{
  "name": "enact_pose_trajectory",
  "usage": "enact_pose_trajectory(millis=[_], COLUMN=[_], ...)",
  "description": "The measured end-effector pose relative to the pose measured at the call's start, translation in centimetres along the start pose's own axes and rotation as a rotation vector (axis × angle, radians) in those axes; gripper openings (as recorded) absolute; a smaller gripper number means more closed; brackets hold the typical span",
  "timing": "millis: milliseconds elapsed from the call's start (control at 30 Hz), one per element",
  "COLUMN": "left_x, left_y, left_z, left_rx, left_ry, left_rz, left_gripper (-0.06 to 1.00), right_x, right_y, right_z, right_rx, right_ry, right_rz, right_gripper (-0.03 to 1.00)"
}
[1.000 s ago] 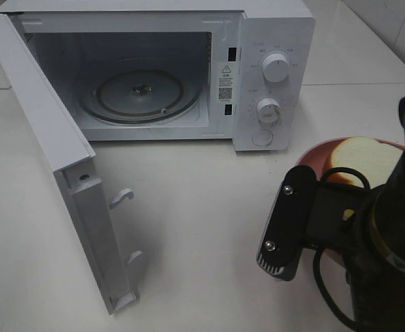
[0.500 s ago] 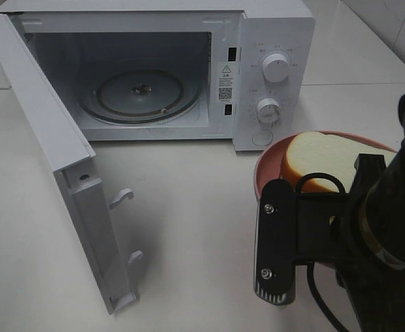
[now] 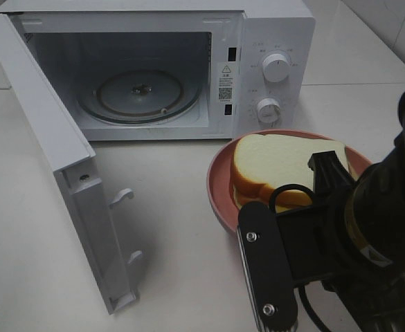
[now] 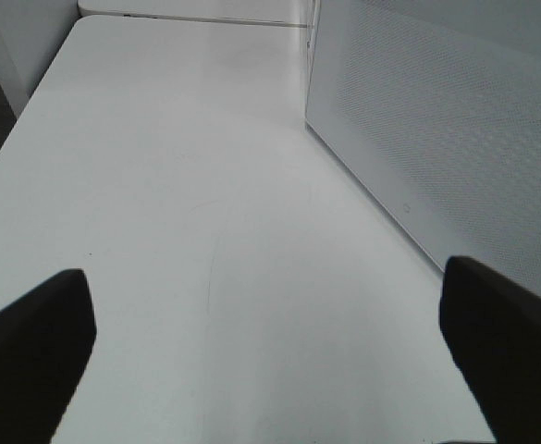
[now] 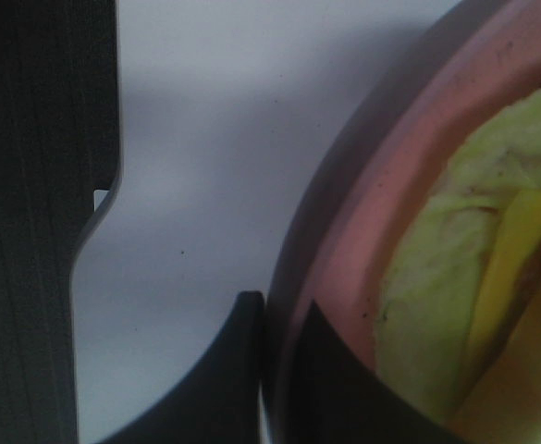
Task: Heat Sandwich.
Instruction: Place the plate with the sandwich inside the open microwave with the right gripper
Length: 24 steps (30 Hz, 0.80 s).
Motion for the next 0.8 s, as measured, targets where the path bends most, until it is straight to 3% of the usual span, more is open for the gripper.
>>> enact_pose_trajectory(millis=[467, 800], left_x=[0.0, 0.0], left_y=[0.0, 0.0], left_z=[0.0, 0.0], left_rx=[0.0, 0.0], left_ry=[0.0, 0.0], left_rz=[0.0, 0.0], left_gripper=[0.95, 0.95], right_x=[-0.7, -1.2], right_y=[-0.1, -0.1], right_z=[-1.7, -2.3], right_rx=[-0.091, -0.124], right_ry=[-0.047, -0.252], right_rz=[0.038, 0.072], right_gripper=[0.04, 0.04])
Point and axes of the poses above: a point on each arm's last joint axis where the gripper is mounted, y pointing out along that axis toward the gripper, x along the wrist's bending axis when the last joint is at zero, z = x × y, the point moved 9 cm from there along y, pointing out along that axis toward the gripper, and after that the axes turned 3 degrees about -y, right-handed, at the moved point
